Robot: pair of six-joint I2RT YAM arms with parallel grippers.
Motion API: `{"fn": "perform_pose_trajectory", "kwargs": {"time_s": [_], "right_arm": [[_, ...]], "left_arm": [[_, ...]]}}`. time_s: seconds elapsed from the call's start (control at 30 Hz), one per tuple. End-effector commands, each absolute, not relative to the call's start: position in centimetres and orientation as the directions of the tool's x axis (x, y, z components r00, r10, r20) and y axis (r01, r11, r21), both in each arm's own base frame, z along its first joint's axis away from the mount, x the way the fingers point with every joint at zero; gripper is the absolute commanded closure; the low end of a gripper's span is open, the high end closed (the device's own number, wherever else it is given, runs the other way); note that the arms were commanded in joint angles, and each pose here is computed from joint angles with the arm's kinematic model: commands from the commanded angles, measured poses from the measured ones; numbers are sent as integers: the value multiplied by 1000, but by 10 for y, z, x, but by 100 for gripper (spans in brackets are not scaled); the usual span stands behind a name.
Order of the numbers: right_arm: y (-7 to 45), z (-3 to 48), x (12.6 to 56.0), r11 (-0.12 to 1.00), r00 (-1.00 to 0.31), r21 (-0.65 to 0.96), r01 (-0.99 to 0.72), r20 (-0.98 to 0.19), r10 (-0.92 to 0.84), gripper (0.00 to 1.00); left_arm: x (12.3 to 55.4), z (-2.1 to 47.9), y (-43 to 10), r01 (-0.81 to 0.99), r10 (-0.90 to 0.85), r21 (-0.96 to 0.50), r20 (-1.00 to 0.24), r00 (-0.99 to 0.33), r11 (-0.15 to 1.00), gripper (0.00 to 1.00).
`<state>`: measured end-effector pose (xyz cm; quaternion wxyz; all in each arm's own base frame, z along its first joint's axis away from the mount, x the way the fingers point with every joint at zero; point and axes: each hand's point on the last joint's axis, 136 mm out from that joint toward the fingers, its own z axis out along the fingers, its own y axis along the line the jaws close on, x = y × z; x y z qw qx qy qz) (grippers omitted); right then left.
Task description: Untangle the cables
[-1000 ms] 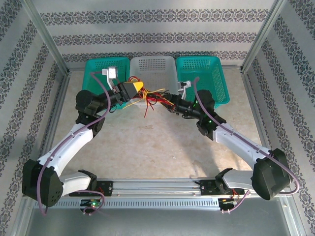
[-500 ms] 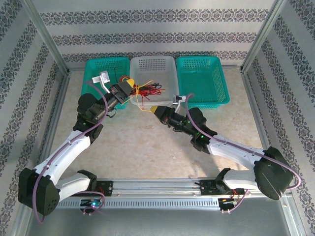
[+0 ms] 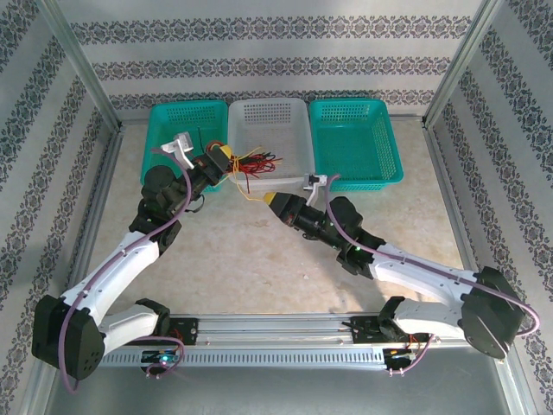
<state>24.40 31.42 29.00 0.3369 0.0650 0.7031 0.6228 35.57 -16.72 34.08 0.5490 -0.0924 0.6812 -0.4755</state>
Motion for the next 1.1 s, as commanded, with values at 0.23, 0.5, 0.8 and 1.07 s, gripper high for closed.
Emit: {"fn": "perform_pose_trajectory", "kwargs": {"time_s": [0.23, 0.5, 0.8, 1.07], "right_arm": [[314, 337, 231, 309, -684, 821, -480, -571, 455, 100], [318, 382, 229, 321, -639, 768, -554, -640, 428, 100], [293, 433, 277, 397, -604, 733, -552, -680, 416, 100], [269, 441, 335, 523, -600, 717, -461, -686, 411, 100]], "left_arm": [[361, 315, -154, 317, -610, -713, -700, -372, 626, 100], [358, 304, -165, 351, -569, -708, -703, -426, 612, 100], [333, 322, -206, 560, -452, -685, -728, -516, 465, 100], [306, 349, -225, 674, -410, -684, -719, -561, 278, 100]]}}
